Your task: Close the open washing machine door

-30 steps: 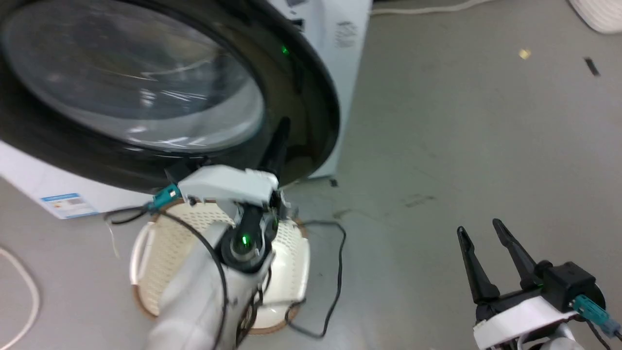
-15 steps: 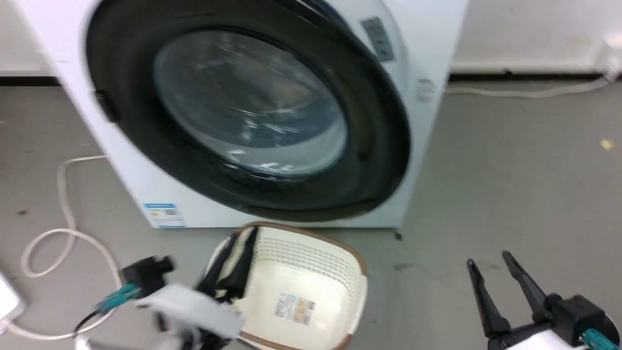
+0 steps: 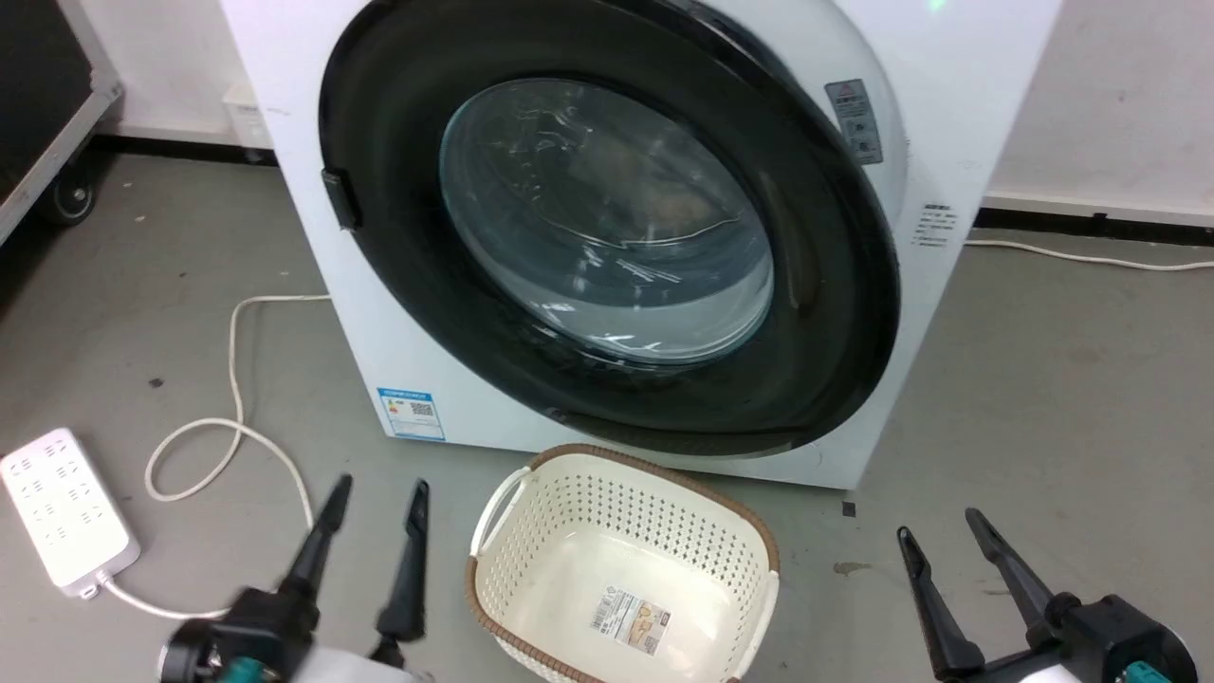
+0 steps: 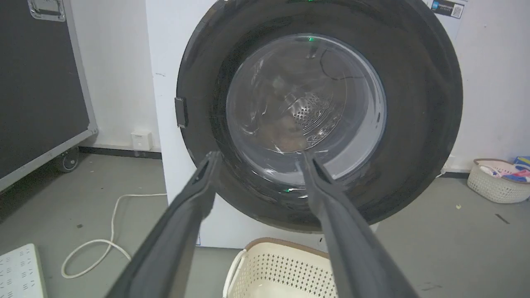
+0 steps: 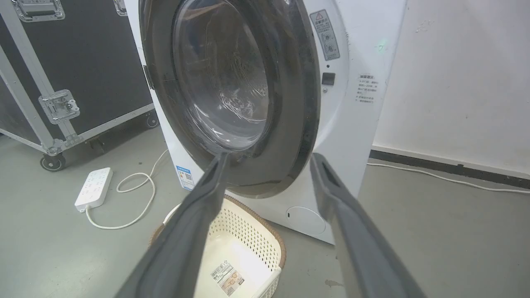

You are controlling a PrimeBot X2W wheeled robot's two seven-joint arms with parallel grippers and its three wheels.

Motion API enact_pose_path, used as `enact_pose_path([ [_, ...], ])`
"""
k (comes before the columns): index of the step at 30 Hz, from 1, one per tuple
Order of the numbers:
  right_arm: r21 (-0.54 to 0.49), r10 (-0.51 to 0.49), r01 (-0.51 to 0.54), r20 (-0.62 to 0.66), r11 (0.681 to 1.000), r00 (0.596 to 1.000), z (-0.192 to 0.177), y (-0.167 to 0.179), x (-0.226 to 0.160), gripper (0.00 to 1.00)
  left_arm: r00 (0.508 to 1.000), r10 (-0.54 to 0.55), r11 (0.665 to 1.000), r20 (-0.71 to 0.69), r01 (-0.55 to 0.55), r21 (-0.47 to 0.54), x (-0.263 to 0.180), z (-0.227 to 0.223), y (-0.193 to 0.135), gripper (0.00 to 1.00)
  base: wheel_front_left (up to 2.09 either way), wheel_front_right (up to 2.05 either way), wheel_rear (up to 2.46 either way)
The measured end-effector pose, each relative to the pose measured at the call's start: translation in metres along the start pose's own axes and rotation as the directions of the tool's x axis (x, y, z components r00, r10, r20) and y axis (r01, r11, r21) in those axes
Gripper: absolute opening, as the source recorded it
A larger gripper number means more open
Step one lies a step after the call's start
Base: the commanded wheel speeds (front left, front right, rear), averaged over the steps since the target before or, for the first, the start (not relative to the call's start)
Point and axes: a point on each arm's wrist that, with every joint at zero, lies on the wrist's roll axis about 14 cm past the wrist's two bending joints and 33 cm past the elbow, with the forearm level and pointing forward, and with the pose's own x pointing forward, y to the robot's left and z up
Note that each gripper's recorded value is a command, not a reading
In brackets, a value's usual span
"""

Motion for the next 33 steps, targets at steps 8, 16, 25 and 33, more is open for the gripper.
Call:
enact_pose_path([
  [8,0.01,0.067,-0.067,-0.013,0.998,0.998,-0.005,0.019,0.008,0.0,0.996,0.016,0.99,-0.091,-0.003,0.143,-0.013,-0.028,0.0,1.0,0.0,0.0,0.0],
  [16,-0.042,0.237,-0.237,-0.01,0.971,0.972,-0.004,0.032,0.058,0.0,0.987,0.04,0.992,-0.158,-0.021,0.124,0.003,-0.054,-0.003,1.0,0.0,0.0,0.0],
  [25,-0.055,0.347,-0.349,-0.049,0.935,0.937,-0.005,0.025,0.141,0.0,0.975,0.078,0.992,-0.209,-0.056,0.11,0.016,-0.076,0.003,1.0,0.0,0.0,0.0],
  [33,-0.018,0.315,-0.319,-0.12,0.948,0.942,-0.028,-0.001,0.199,0.0,0.965,0.121,0.988,-0.232,-0.094,0.126,0.022,-0.087,0.013,1.0,0.0,0.0,0.0],
])
